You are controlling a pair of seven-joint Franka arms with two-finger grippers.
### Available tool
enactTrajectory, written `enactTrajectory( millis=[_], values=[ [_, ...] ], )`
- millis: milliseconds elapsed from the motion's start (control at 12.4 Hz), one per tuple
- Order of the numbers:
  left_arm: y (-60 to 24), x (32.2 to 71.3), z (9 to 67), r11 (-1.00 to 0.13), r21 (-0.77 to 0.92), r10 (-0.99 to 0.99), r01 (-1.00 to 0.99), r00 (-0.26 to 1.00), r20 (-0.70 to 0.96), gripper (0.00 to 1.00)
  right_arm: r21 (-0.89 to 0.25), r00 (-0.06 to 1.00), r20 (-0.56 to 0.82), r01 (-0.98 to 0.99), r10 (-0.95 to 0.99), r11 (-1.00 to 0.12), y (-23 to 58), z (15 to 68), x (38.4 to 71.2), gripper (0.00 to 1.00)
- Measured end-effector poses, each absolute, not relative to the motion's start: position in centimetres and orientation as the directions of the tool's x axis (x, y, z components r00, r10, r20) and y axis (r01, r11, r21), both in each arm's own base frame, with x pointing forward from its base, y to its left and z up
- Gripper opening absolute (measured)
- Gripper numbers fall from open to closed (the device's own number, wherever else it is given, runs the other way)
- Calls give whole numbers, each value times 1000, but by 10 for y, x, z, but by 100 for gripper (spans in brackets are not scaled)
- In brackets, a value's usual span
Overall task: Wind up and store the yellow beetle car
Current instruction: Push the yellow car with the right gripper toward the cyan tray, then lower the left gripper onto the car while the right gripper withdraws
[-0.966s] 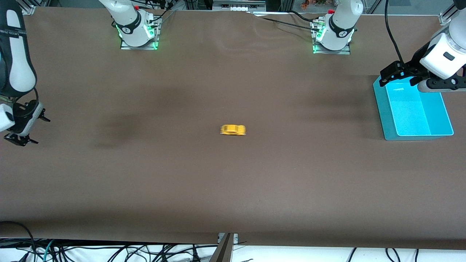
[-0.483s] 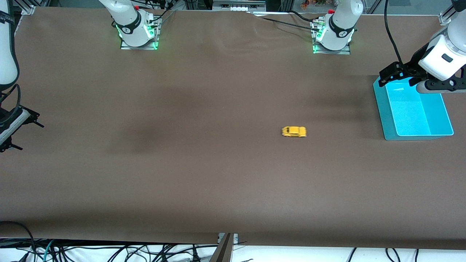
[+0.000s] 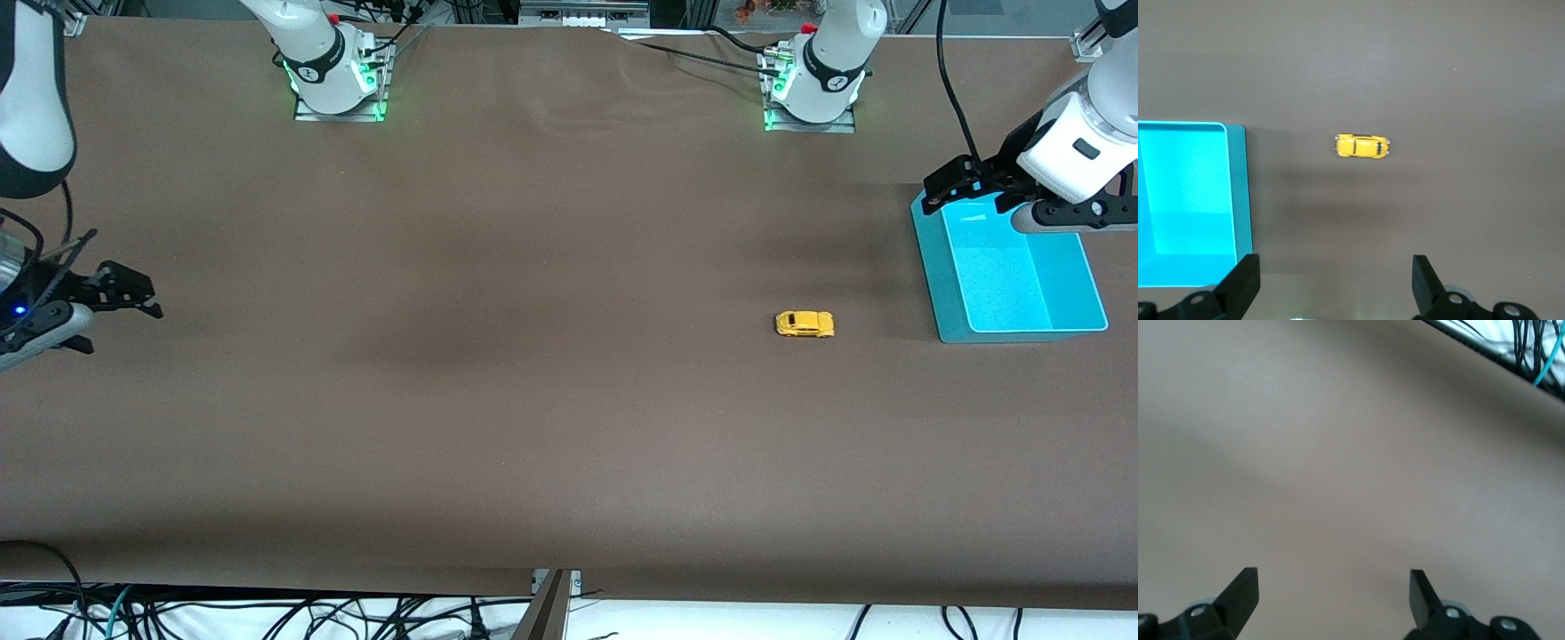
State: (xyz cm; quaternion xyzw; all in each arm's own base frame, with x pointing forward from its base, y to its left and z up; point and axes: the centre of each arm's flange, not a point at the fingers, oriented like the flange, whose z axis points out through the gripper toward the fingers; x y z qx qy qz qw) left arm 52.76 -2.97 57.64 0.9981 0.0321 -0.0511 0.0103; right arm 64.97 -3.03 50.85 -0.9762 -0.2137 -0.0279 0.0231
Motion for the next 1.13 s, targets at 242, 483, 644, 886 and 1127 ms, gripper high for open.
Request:
enactTrajectory(
  millis=[242, 483, 644, 886, 1127],
  values=[
    [-29, 533, 556, -998, 18, 65, 67, 993, -97, 100, -59, 969, 13, 245, 245, -968, -9, 506, 646, 100],
    [-22, 537, 507, -997, 14, 79, 80, 995, -60, 100, -72, 981, -33, 189, 191, -979, 23, 506, 641, 100],
    [-16, 537, 477, -996, 13, 88, 88, 995, -38, 100, -65, 979, -25, 198, 200, -978, 35, 518, 641, 100],
    [2, 534, 413, -999, 17, 47, 47, 999, -24, 100, -16, 983, -18, 182, 182, -983, 15, 528, 643, 100],
    [8, 535, 356, -999, 19, 26, 27, 998, -48, 100, 38, 985, 15, 174, 175, -984, 2, 556, 637, 100]
  ],
)
